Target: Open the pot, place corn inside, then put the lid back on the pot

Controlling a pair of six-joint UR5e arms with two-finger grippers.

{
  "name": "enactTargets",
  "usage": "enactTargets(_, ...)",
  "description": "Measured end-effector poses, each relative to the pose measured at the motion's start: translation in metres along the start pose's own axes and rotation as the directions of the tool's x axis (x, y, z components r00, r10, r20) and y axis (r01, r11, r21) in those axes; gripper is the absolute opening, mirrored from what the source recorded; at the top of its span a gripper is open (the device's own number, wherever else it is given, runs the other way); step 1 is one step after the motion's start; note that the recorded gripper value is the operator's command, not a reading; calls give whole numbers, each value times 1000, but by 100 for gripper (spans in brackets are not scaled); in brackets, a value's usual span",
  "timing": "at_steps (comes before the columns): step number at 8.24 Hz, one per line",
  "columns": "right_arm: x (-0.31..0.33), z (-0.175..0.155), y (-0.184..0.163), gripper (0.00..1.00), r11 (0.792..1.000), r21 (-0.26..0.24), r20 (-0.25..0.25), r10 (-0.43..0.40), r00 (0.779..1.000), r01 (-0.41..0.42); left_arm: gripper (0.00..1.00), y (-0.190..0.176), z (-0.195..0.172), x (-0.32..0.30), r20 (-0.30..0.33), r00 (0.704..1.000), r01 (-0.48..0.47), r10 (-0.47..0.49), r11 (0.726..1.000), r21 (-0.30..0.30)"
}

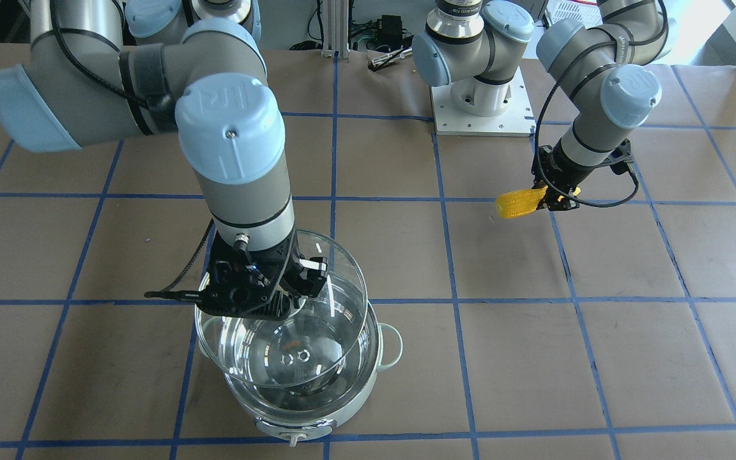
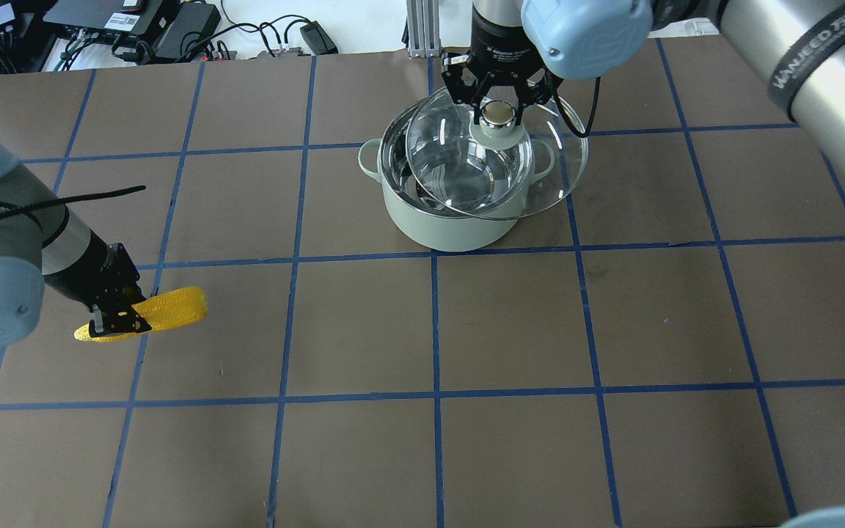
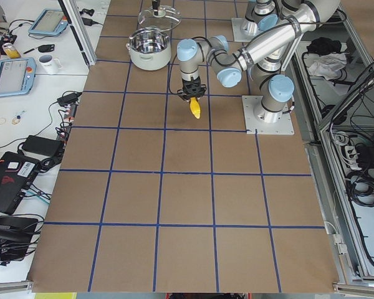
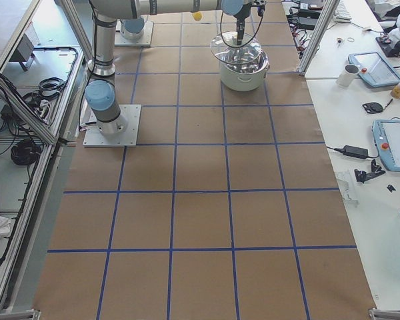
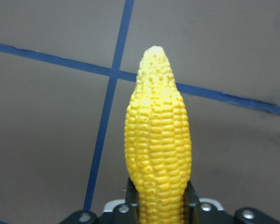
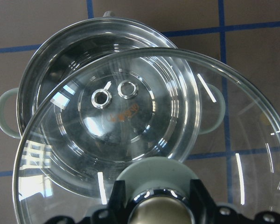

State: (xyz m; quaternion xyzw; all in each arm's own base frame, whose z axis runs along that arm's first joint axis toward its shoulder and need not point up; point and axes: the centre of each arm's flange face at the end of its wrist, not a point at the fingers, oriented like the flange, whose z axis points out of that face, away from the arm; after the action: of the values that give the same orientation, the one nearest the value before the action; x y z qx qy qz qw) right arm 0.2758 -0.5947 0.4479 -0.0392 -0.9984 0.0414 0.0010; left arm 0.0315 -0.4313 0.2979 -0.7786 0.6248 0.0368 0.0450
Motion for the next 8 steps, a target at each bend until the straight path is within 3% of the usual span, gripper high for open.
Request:
enactTargets(2,63,-34,28,30,999,-14,-12,-31,999,31,0,27,-45,35,-32,999,-39,39,999,-4)
enactTargets(4,115,-67,70,31,996,-58,-24,-67,997,66,0,68,-89,53,-109,989,-105,101,994,-35)
enactTargets(6,133,-78,92,31,993,-82,-24,-87,996,85,0,111,-132,71,-192,974,-139,118,985,-98)
enactTargets(8,135,-81,96,32,993,-81,-23,-92,996,90,0,176,-163,96,-244,963,-146,113,982,-123)
